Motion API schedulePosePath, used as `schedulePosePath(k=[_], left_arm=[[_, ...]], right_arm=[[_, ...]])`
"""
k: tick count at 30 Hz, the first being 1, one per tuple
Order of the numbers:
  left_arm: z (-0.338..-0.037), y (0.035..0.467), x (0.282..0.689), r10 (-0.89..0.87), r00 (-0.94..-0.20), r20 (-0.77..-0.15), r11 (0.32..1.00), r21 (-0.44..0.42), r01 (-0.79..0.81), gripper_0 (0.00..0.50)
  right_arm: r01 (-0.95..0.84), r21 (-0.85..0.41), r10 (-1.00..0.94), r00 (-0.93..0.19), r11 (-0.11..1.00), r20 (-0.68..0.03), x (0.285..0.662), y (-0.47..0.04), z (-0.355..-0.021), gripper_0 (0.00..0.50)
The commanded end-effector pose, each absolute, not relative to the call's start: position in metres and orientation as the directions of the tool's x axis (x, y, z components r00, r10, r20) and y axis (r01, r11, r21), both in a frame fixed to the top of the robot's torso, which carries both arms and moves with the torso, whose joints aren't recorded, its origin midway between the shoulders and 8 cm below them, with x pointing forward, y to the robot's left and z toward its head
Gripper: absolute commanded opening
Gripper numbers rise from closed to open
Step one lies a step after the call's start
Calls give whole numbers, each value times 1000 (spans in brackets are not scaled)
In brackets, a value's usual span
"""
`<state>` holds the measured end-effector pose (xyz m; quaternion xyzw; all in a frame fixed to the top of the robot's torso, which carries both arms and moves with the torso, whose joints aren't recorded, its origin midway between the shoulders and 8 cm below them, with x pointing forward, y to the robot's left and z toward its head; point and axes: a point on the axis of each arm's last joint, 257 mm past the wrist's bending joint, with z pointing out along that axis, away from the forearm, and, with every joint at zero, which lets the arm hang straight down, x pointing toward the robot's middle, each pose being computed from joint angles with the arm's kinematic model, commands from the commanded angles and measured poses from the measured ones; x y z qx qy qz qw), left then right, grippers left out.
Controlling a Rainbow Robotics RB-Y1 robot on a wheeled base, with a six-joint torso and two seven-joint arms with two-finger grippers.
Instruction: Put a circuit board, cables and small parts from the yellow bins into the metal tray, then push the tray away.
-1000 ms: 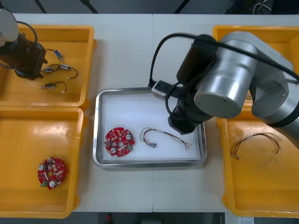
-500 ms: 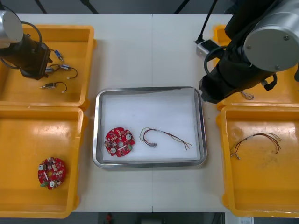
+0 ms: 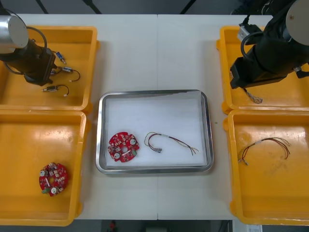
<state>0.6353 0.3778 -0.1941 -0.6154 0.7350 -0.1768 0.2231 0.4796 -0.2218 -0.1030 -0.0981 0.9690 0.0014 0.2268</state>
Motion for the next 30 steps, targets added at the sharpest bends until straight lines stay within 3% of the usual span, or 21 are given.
schedulePosePath(k=[1, 15, 19, 21, 27, 30], left_arm=[[-171, 360, 650, -970, -198, -139, 242, -562, -791, 500], [-181, 362, 647, -965, -215, -151, 263, -548, -794, 500], [-183, 362, 646, -962, -225, -155, 273, -544, -793, 467], [-181, 361, 646, -960, -231, -159, 280, -545, -790, 412], [-183, 365, 645, -955, -242, -171, 296, -538, -789, 34], [-183, 366, 645, -952, -248, -179, 306, -535, -788, 3]], right_arm=[[-94, -19, -92, -871, 995, -483, 496, -248, -70, 500], [55, 62, 78, -865, 997, -496, 546, -276, -47, 500], [92, 80, 120, -850, 993, -512, 560, -284, -43, 500], [110, 89, 141, -842, 990, -522, 567, -289, -42, 500], [147, 106, 181, -806, 983, -563, 588, -304, -43, 500], [163, 112, 198, -790, 980, -580, 598, -312, -42, 500]])
